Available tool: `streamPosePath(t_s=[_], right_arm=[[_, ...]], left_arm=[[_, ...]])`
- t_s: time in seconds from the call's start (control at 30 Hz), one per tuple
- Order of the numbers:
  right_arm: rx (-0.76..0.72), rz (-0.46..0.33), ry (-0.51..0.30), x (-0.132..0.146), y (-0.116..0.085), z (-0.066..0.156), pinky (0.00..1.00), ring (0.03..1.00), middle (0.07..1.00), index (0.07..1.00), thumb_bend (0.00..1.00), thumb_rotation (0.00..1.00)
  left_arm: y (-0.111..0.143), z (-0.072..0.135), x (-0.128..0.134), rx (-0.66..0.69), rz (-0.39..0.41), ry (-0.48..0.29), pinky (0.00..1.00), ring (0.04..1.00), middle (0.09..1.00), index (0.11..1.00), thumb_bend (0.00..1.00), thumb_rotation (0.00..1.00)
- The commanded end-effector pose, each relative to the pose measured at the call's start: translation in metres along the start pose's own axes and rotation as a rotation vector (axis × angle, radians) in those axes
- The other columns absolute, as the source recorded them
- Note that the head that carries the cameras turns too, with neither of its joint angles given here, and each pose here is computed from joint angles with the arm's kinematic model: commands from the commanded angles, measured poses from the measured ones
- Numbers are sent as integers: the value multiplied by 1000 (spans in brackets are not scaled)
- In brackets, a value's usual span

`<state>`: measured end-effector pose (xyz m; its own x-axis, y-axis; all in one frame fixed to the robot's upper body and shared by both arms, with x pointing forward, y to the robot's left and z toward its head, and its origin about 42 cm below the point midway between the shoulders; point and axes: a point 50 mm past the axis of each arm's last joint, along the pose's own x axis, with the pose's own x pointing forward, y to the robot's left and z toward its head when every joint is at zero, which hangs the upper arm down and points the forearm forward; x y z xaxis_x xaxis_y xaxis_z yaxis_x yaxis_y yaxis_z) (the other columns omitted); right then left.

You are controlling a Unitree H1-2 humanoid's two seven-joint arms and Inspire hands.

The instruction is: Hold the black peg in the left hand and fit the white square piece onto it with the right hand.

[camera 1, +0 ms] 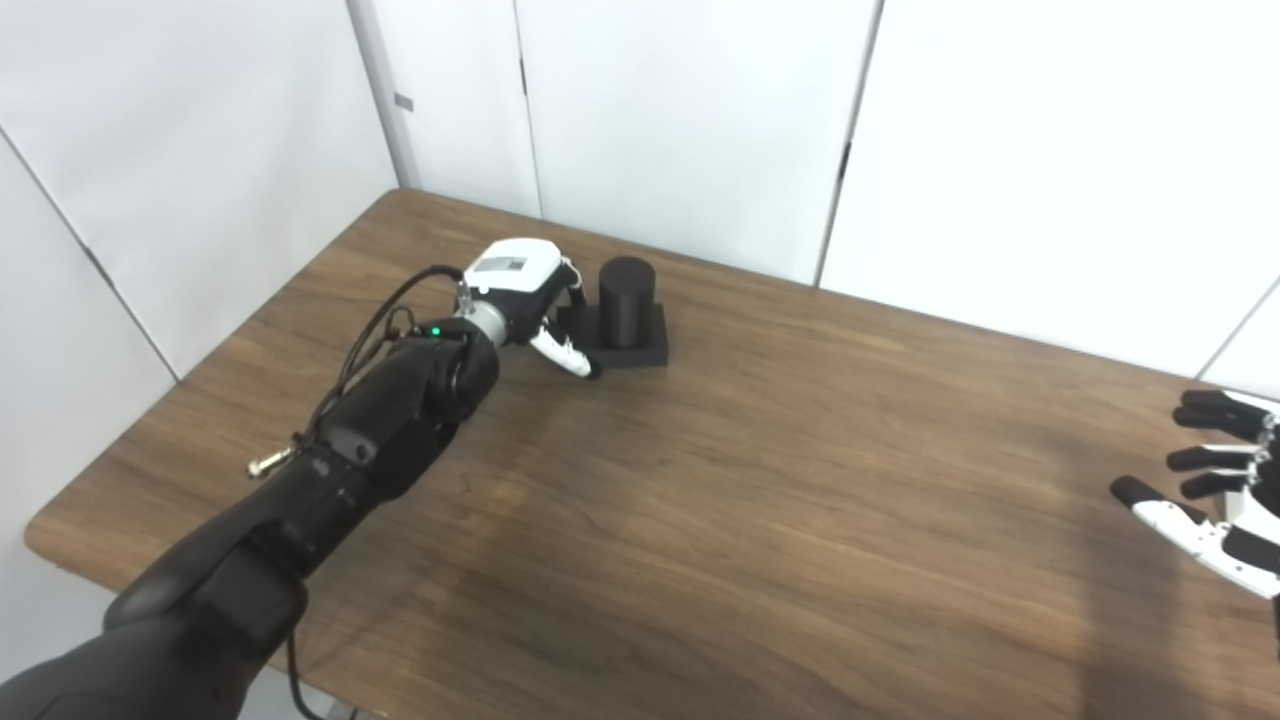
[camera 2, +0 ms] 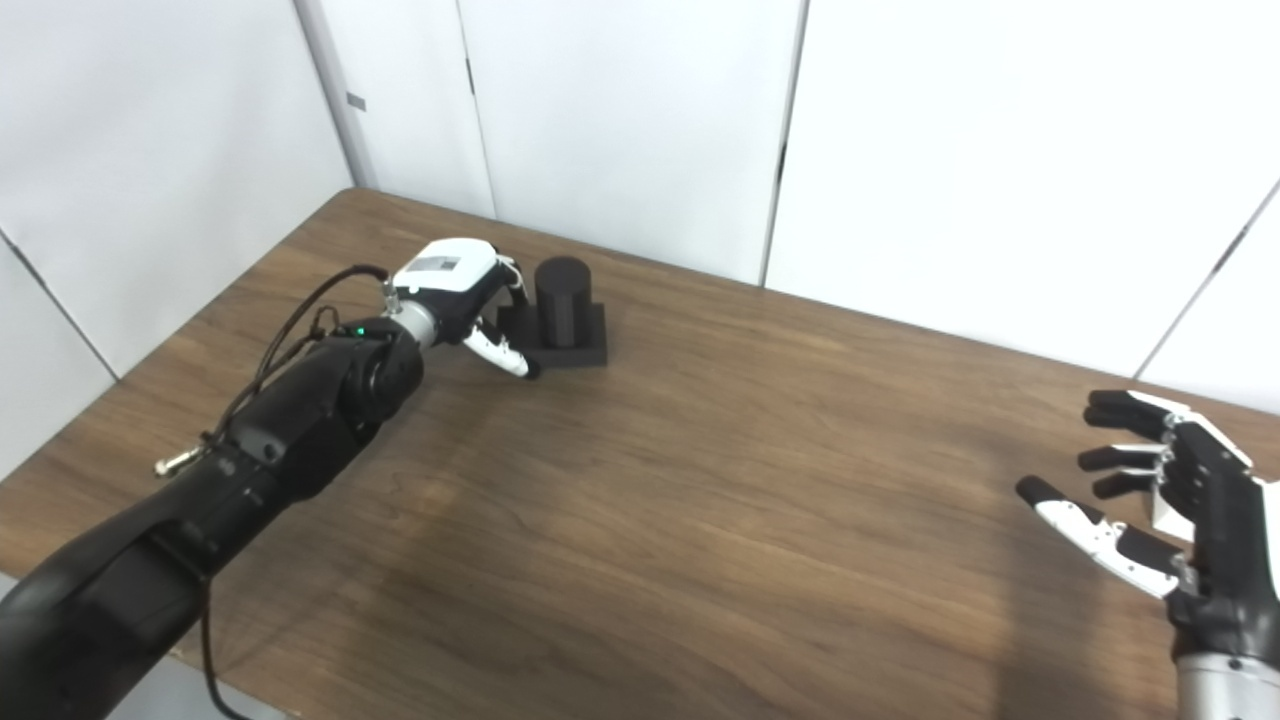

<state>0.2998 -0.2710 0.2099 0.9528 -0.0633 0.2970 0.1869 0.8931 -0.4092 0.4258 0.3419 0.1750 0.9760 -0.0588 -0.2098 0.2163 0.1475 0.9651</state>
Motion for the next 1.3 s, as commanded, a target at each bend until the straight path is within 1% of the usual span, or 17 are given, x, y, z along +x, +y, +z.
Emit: streamPosePath(t_s=[0.0,0.07,0.17,0.27,0.37,0.5,0.57,0.67,0.77,1.03,1.2,1.27], right_arm=[[-1,-30,-85,8,-4,17,427,536,667,665,562,0],[3,-23,-88,9,-4,15,424,536,665,665,559,0],[4,-7,-94,9,-4,15,434,548,689,683,534,0],[12,-3,-77,7,-5,14,452,561,699,696,527,0],[18,-4,-71,6,-4,15,469,573,704,704,521,0],[7,-10,-79,6,-4,13,465,573,706,704,527,0],[4,-14,-91,7,-4,12,457,569,704,698,537,0],[-4,-18,-104,9,-4,9,444,559,699,689,548,0],[-4,-20,-103,9,-4,8,444,559,697,687,552,0],[2,-19,-108,10,-3,8,445,562,697,687,541,0],[-11,-23,-117,11,-2,8,441,558,692,686,545,0],[-15,-25,-117,11,-1,8,439,554,691,686,546,0]], left_arm=[[-21,21,-4,-8,-85,-118,1000,975,893,483,523,52],[-21,29,-5,12,-99,-167,993,974,897,484,523,53],[-22,38,-7,21,-111,-221,962,965,896,486,523,55],[-22,52,-11,5,-135,-280,984,978,906,487,523,56],[-24,65,-15,10,-150,-336,980,983,914,487,524,58],[-30,80,-21,26,-149,-420,928,962,905,489,523,59],[-33,88,-24,29,-155,-452,939,967,907,490,522,59],[-39,99,-29,29,-154,-515,928,955,896,489,522,58],[-45,111,-33,38,-179,-567,925,959,897,489,521,60],[-60,140,-48,51,-235,-656,950,961,899,489,521,60],[-66,154,-56,80,-263,-704,940,951,906,490,521,61],[-69,159,-59,107,-281,-715,956,963,911,490,521,61]])
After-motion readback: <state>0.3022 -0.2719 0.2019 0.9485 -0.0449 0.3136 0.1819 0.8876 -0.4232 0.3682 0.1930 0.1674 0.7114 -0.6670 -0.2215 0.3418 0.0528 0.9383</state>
